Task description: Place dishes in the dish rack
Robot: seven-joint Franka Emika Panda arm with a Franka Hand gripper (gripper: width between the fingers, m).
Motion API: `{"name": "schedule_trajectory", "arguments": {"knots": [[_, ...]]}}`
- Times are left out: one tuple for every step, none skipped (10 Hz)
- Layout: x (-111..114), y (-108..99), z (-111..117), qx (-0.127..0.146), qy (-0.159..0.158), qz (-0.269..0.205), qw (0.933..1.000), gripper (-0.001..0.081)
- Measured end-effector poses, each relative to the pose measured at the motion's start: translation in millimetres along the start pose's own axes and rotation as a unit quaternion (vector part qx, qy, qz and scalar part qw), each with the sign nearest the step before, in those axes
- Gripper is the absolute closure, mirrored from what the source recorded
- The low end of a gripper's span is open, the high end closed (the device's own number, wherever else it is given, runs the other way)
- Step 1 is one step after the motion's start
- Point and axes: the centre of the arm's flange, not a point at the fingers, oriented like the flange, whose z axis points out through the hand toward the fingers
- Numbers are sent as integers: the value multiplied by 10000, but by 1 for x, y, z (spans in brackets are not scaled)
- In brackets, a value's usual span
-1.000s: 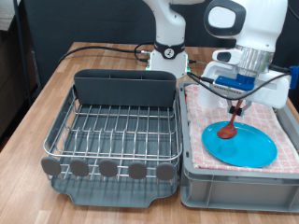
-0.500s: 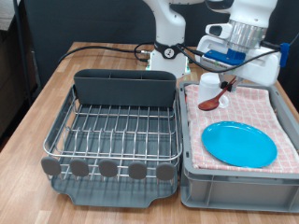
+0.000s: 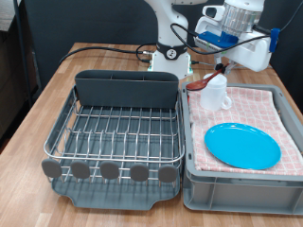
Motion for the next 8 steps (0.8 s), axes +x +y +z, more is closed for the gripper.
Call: {"name": "schedule_trajectory", "arguments": {"knots": [[10,0,3,-60,36,583,9983,718],[23,3,5,-164,118,1113,9936,718],[37,8,6,-265,199,1515,9879,718],[51,15,7,-415,257,1865,9812,718],[65,20,8,-528,249,2177,9743,718],[79,26,10,-573,227,2428,9681,718],[93,32,12,-573,214,2689,9612,718],[106,37,12,-504,174,2967,9535,718]]}}
